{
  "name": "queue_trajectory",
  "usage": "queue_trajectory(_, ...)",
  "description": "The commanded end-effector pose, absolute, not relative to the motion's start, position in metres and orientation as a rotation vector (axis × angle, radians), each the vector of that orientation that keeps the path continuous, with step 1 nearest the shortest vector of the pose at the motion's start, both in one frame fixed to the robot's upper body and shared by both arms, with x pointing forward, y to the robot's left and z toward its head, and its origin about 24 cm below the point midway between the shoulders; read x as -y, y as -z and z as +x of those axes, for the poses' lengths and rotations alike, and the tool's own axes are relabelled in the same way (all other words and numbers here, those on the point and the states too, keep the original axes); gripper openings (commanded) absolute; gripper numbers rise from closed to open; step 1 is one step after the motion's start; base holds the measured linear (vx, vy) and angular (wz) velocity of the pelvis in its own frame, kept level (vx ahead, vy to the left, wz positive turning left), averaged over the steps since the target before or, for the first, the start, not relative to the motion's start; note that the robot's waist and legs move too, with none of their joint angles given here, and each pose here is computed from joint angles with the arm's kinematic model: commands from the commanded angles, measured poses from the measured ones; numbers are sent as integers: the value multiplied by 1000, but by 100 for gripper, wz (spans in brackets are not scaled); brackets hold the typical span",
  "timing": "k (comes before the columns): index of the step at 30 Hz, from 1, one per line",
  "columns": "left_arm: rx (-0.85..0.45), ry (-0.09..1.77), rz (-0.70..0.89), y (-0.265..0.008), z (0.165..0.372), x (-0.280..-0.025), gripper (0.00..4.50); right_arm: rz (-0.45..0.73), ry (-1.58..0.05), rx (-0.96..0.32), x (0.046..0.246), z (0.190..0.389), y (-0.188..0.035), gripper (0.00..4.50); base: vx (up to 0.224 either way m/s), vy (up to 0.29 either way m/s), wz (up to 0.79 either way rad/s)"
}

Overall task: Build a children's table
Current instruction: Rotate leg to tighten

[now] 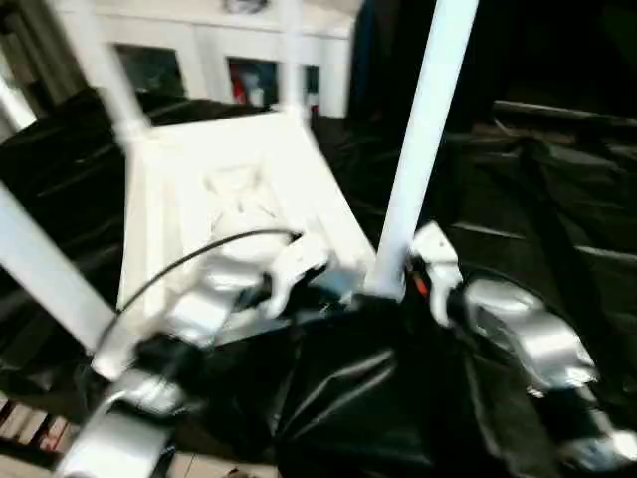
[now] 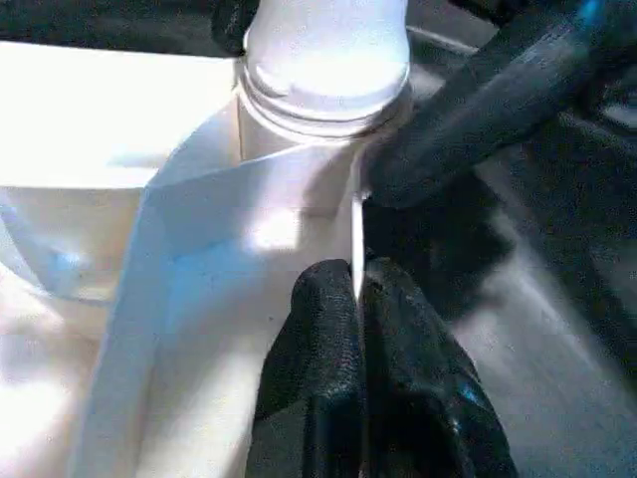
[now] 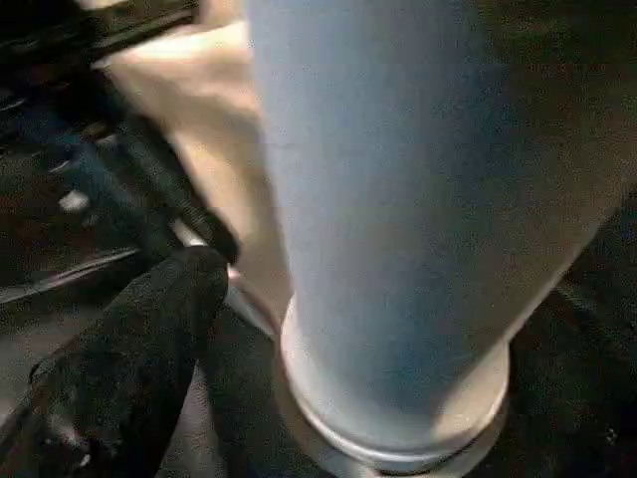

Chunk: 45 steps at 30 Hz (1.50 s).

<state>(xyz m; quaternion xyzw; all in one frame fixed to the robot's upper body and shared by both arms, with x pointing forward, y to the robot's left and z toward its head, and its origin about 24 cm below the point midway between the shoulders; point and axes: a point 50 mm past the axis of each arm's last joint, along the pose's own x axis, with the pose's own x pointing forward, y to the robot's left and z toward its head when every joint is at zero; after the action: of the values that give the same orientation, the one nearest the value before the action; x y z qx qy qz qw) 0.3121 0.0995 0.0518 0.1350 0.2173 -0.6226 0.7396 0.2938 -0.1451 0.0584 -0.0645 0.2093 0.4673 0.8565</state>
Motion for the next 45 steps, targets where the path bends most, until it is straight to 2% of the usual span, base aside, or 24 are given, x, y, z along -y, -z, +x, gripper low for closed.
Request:
queue_trajectory(1,-435,1536,279,-56,301,-77,0,-136,-1063,-418,135,291,-65,421,0,0,0)
queue_trajectory(6,-473,1580,277,-54,296,-84,0,-119,-1099,-428,137,287,-67,402,0,0,0)
queue_trajectory(8,-477,1585,277,-54,295,-84,0,-118,-1105,-427,136,287,-67,373,0,0,0)
queue_trajectory(9,-478,1587,277,-54,295,-84,0,-116,-1109,-427,136,286,-67,373,0,0,0)
queue_trajectory(12,-484,1588,276,-53,293,-85,0,-103,-1143,-435,130,281,-65,364,0,0,0)
queue_trajectory(14,-485,1569,278,-52,294,-84,0,-83,-1125,-435,126,281,-62,335,0,0,0)
queue_trajectory(16,-483,1557,278,-52,295,-83,0,-73,-1108,-430,125,282,-61,326,0,0,0)
queue_trajectory(19,-470,1496,271,-52,301,-78,0,-53,-1015,-417,122,288,-57,292,0,0,0)
queue_trajectory(20,-456,1448,259,-53,306,-74,0,-35,-933,-417,121,294,-54,281,0,0,0)
queue_trajectory(26,-418,1222,202,-61,329,-48,0,61,-599,-425,111,316,-42,256,0,0,0)
queue_trajectory(29,-405,1157,186,-64,335,-36,0,87,-484,-430,104,324,-39,254,0,0,0)
queue_trajectory(30,-401,1146,184,-65,336,-33,0,92,-449,-431,102,327,-38,310,0,0,0)
queue_trajectory(34,-382,1161,188,-65,334,-22,0,153,-459,-429,88,329,-40,342,0,0,0)
queue_trajectory(36,-373,1188,201,-65,332,-22,0,134,-479,-418,89,329,-42,351,0,0,0)
queue_trajectory(39,-361,1207,231,-63,330,-25,0,86,-483,-396,96,329,-45,385,0,0,0)
queue_trajectory(42,-357,1204,256,-61,331,-29,0,28,-485,-371,104,328,-48,385,0,0,0)
queue_trajectory(45,-358,1190,295,-56,330,-36,0,-63,-506,-350,126,320,-51,385,0,0,0)
